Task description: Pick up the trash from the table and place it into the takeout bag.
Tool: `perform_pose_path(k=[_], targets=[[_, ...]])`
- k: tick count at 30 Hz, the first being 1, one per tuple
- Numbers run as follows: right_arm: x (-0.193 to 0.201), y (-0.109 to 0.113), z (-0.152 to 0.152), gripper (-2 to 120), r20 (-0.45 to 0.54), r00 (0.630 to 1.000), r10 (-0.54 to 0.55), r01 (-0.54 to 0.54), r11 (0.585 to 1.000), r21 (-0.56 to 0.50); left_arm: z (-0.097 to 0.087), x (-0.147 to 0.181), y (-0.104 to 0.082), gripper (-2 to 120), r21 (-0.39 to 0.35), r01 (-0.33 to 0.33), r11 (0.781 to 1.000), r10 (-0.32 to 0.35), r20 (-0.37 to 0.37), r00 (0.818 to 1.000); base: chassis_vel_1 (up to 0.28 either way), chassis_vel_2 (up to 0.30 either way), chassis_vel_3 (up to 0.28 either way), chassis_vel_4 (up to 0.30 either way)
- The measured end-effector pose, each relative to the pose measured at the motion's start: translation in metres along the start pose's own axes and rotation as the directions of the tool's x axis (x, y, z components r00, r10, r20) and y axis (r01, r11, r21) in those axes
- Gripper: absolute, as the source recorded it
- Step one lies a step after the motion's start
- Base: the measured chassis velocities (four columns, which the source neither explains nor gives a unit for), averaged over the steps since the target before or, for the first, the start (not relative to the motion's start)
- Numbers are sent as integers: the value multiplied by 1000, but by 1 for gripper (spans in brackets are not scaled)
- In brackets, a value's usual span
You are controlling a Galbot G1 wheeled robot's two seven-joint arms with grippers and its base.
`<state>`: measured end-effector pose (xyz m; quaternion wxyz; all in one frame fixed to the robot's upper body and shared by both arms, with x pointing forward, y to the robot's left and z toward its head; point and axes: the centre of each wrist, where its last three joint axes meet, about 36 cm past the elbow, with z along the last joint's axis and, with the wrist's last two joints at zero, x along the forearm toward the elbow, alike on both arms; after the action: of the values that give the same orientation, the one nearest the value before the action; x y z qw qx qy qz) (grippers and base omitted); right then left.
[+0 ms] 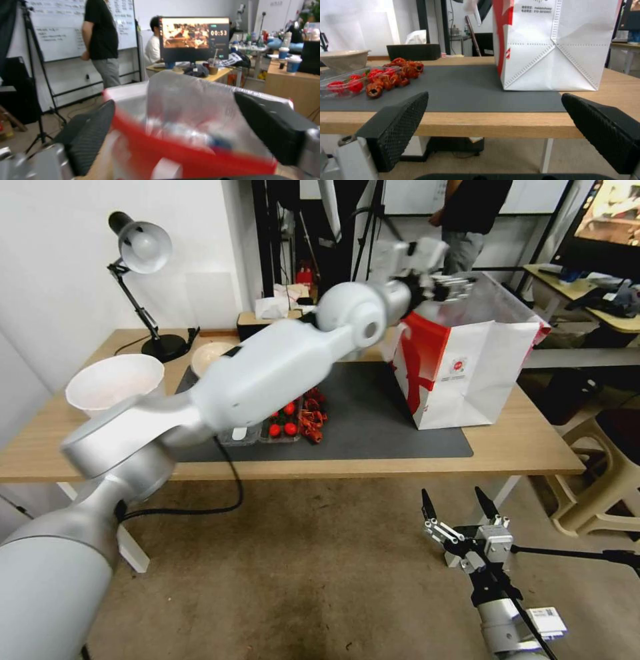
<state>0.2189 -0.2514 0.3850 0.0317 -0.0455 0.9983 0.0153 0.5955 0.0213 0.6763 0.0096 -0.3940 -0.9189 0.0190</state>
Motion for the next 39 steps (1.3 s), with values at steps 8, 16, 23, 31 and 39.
perform_pose_path(k=[8,16,23,31,39], targets=[[-1,2,-1,100,2,1000,-3,3,1000,-4,38,74,31,100,-40,59,997,-57,54,997,0,0,0,0],[-3,4,-1,100,6,1000,-5,5,1000,-13,71,185,51,100,6,135,991,-135,117,984,0,0,0,0],[-3,5,-1,100,4,1000,-11,11,1000,-19,131,281,42,100,2,283,959,-281,119,952,0,0,0,0],[-2,10,-5,100,15,1000,-18,19,999,-30,193,363,-6,100,11,656,755,-646,186,740,0,0,0,0],[0,8,-9,100,19,1000,-12,12,1000,-26,251,388,-41,100,40,773,634,-764,192,616,0,0,0,0]])
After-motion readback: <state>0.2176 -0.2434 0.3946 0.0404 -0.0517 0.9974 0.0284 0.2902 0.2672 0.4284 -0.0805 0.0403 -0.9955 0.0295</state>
